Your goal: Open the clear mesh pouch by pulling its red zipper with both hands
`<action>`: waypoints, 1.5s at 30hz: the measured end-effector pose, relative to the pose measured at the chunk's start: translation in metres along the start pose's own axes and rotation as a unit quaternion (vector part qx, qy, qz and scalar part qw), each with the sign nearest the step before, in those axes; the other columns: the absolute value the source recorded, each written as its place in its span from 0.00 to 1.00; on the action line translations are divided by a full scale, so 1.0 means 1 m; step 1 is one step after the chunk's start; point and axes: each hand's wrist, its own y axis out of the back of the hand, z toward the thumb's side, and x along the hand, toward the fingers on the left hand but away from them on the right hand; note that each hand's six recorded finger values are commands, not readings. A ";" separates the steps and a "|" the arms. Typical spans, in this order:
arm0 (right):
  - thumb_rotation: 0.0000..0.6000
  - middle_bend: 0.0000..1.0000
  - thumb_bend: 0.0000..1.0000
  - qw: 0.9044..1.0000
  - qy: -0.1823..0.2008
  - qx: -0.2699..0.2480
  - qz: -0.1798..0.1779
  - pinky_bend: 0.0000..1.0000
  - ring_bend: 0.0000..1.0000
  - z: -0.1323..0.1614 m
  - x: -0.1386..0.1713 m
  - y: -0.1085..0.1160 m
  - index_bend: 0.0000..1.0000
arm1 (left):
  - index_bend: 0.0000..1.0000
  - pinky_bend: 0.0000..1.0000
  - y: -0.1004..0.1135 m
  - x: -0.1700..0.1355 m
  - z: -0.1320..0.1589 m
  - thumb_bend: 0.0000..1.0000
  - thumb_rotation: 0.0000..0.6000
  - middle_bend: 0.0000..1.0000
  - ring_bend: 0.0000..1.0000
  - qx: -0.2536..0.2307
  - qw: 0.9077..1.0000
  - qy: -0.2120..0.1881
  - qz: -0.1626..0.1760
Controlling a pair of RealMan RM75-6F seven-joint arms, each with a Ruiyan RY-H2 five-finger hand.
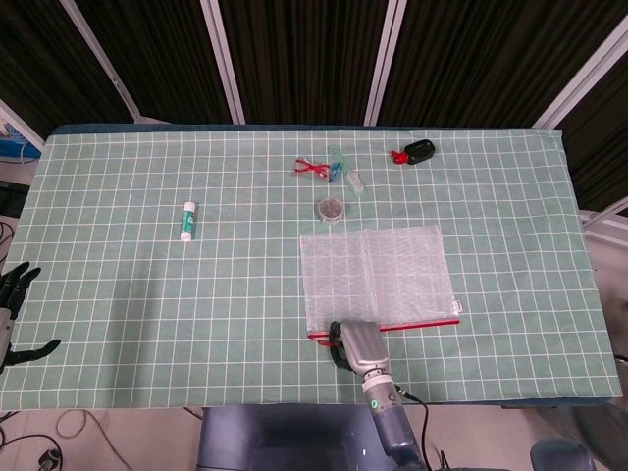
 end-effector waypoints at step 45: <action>1.00 1.00 0.60 0.988 0.090 -0.034 -0.121 1.00 1.00 0.085 0.005 0.174 0.68 | 0.24 0.00 0.011 0.131 0.263 0.17 1.00 0.00 0.00 0.036 0.969 -0.242 -0.044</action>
